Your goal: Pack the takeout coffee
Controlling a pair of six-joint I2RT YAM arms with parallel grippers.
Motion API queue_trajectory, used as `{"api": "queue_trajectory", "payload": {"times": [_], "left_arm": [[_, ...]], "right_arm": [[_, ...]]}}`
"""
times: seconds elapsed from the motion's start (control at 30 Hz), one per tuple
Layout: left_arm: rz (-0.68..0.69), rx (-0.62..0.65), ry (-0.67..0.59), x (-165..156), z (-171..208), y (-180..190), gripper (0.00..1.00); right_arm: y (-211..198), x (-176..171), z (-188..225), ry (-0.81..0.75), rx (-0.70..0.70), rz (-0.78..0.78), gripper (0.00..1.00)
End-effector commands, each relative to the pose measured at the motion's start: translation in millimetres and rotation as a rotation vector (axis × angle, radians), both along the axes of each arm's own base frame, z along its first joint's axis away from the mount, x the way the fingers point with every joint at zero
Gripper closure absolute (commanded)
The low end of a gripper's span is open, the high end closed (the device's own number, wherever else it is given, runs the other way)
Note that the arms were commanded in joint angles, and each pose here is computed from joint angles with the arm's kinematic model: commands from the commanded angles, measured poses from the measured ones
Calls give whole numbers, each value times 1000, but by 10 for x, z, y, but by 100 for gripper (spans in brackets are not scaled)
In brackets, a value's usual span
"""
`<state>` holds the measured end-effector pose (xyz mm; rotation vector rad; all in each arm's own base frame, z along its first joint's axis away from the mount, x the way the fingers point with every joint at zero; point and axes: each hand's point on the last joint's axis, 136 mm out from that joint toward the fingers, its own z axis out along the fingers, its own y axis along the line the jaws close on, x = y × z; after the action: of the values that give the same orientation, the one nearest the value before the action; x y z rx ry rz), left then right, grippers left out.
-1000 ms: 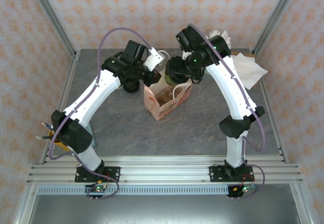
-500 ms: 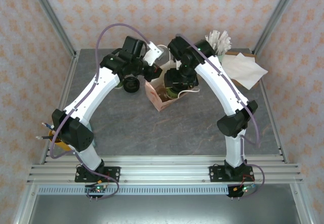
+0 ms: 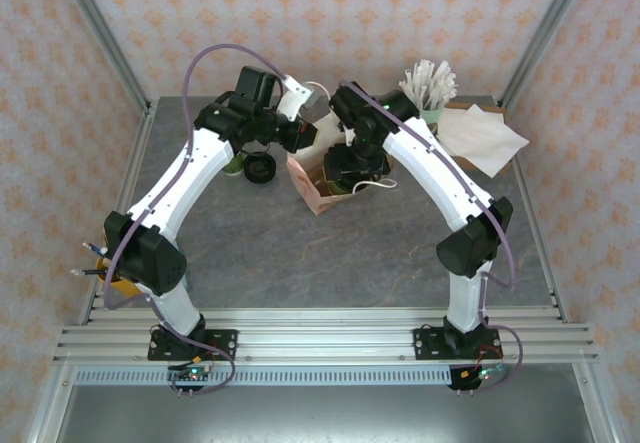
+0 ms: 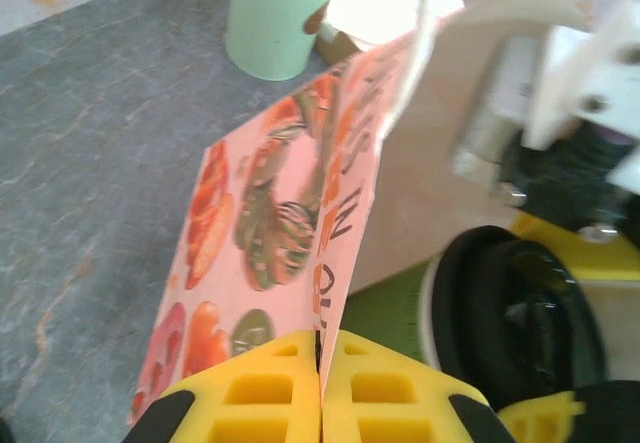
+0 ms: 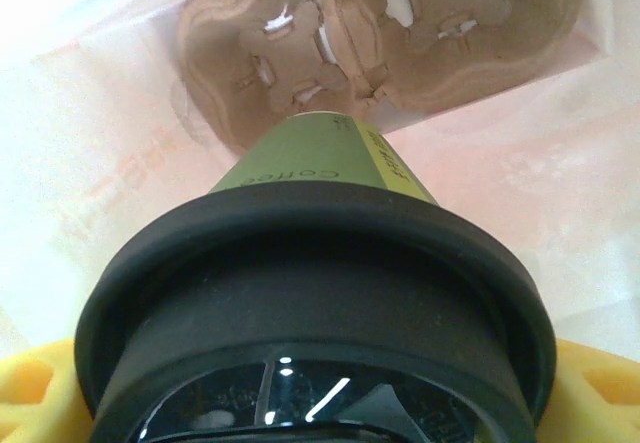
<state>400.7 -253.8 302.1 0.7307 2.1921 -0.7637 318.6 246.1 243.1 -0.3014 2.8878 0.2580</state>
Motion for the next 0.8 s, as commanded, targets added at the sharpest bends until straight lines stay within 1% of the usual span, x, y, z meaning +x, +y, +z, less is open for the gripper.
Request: {"api": "queue_trajectory", "payload": {"times": [0.0, 0.07, 0.17, 0.23, 0.37, 0.43, 0.5, 0.57, 0.6, 0.67, 0.77], "left_arm": [[-43, -88, 5, -48, 100, -191, 100], [-26, -79, 11, -49, 75, -164, 100], [13, -60, 5, -37, 99, -61, 100], [21, -60, 9, -69, 111, -21, 100], [-22, -62, 16, -280, 126, -29, 100], [-45, 1, -23, -382, 57, -30, 100], [-46, 57, -98, -413, 32, -40, 100], [-11, 73, -212, -352, 155, -31, 100], [29, 87, -270, -284, 209, 8, 100], [55, 111, -348, -227, 306, 75, 100], [27, 161, -388, -254, 382, 109, 100]], "right_arm": [[-7, 97, -60, -30, -25, -36, 38], [-63, 96, -139, -21, -59, -52, 38], [-194, -51, -297, 39, -121, -46, 38], [-220, -178, -368, 77, -112, -32, 38], [-246, -416, -373, 110, -60, -47, 39], [-255, -522, -437, 105, -63, -37, 39], [-227, -532, -537, 56, -75, -37, 39], [-168, -444, -603, -13, -67, -59, 38], [-123, -379, -618, -56, -57, -64, 38], [-28, -256, -621, -108, -31, -71, 38], [133, -75, -509, -172, 8, -67, 38]]}}
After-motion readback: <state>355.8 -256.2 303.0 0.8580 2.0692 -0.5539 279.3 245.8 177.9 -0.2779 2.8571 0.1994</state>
